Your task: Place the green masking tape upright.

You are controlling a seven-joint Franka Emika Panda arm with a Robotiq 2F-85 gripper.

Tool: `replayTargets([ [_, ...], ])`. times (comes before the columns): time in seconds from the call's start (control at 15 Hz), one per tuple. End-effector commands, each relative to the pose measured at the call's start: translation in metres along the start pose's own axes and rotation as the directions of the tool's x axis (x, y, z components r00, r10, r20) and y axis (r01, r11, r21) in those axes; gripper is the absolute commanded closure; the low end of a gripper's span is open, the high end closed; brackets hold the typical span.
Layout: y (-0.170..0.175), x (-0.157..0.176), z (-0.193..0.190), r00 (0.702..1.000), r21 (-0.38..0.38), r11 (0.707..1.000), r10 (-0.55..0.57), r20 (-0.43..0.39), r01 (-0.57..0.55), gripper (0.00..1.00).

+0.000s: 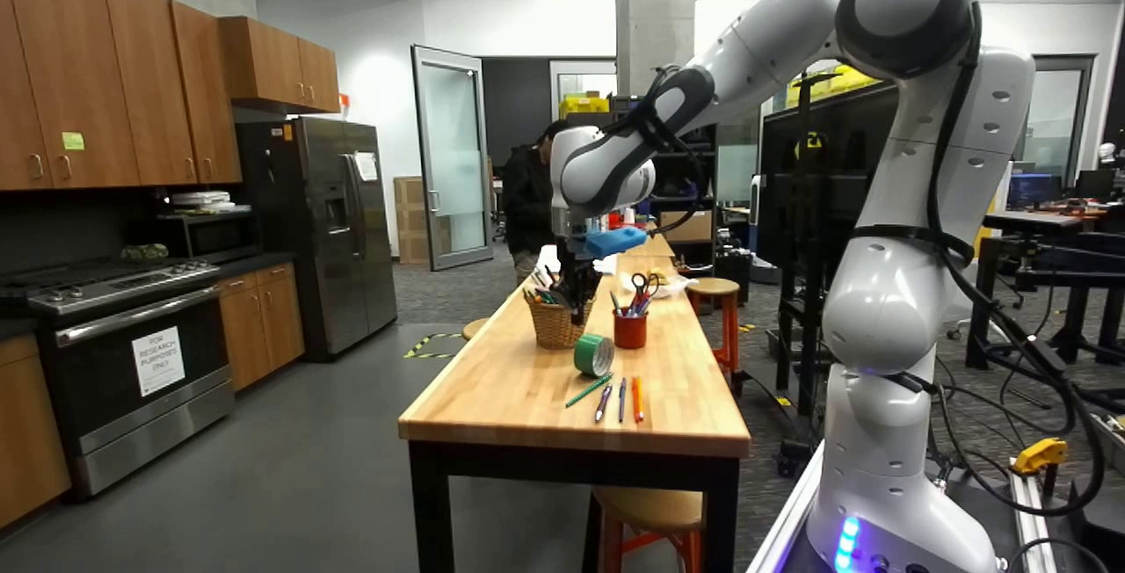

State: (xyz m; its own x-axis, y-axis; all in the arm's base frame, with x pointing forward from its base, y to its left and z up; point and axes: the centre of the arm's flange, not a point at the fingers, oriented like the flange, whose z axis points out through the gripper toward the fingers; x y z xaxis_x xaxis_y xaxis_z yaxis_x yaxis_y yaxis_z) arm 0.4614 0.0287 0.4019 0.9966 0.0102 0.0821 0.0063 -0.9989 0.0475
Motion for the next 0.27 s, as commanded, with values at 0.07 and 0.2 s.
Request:
replayTargets([
  [0.07, -0.0051, 0.0000, -0.0058, 1.000, 0.000, 1.000, 0.001, -0.018, -0.001, 0.88],
  [0.2, -0.0052, -0.0003, -0.0044, 1.000, 0.000, 1.000, 0.000, -0.015, 0.000, 0.76],
])
